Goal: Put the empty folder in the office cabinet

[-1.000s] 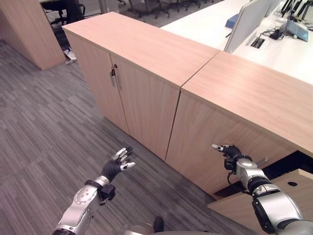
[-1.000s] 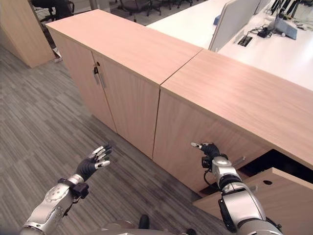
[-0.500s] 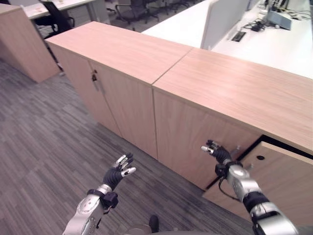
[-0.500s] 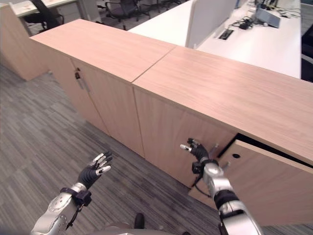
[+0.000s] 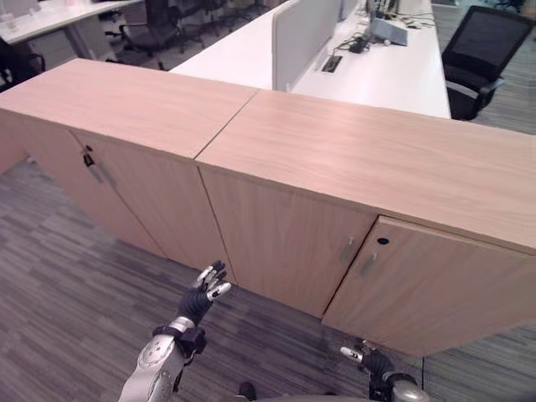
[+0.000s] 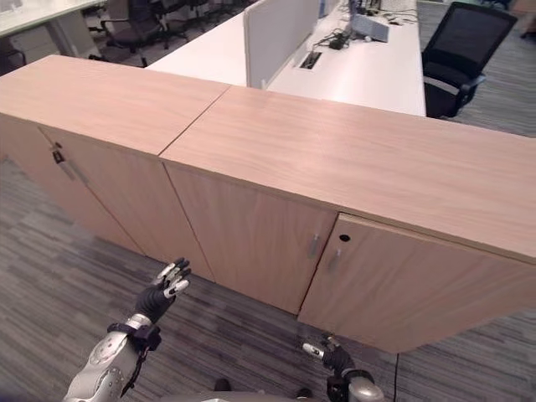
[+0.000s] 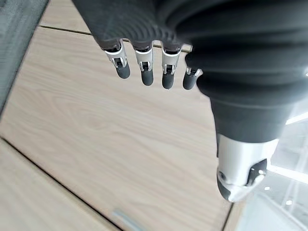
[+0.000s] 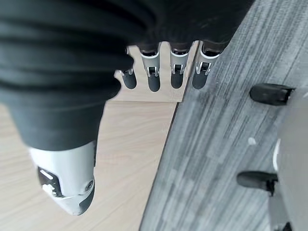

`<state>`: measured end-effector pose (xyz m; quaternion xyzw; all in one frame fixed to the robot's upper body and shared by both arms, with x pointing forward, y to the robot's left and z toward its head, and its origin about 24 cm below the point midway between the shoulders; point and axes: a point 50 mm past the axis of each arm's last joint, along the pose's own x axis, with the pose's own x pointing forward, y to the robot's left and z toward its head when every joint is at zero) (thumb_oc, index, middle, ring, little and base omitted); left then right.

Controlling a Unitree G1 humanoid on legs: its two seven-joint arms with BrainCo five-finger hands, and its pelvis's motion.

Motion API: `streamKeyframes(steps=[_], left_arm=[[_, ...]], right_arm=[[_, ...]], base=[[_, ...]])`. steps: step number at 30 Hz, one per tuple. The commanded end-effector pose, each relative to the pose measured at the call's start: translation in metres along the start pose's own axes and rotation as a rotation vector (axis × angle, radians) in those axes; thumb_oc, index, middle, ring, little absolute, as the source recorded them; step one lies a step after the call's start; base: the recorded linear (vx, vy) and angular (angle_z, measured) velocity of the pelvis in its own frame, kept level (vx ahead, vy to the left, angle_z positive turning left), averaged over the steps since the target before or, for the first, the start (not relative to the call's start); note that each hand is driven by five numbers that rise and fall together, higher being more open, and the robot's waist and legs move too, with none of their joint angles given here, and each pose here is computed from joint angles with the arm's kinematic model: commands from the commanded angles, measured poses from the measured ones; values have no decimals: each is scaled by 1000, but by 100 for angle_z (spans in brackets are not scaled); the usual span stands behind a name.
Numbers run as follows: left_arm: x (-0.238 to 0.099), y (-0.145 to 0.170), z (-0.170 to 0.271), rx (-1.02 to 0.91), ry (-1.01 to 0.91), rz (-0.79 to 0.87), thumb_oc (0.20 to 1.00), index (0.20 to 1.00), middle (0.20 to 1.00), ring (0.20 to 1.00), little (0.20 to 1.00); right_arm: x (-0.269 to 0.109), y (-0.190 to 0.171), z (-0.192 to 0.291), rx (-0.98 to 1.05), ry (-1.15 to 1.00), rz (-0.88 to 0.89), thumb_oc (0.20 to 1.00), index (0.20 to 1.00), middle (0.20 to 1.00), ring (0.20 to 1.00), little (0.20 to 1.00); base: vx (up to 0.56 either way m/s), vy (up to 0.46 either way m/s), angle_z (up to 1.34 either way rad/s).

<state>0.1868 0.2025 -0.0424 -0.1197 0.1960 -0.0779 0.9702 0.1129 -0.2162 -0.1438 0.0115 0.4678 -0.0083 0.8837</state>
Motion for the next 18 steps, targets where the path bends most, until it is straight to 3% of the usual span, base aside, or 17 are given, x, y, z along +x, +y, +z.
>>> streamKeyframes(steps=[1, 18], left_arm=[[7, -1, 17, 93, -73, -8, 1000, 1000, 1000, 1000, 1000], [6, 12, -14, 284, 106, 16, 1000, 1000, 1000, 1000, 1000]], right_arm=[[9, -7, 31, -68, -76, -20, 1000, 1000, 1000, 1000, 1000], [11, -23, 34, 12, -59, -108, 1000, 1000, 1000, 1000, 1000]], base=[[-15, 9, -19], [-5, 9, -7]])
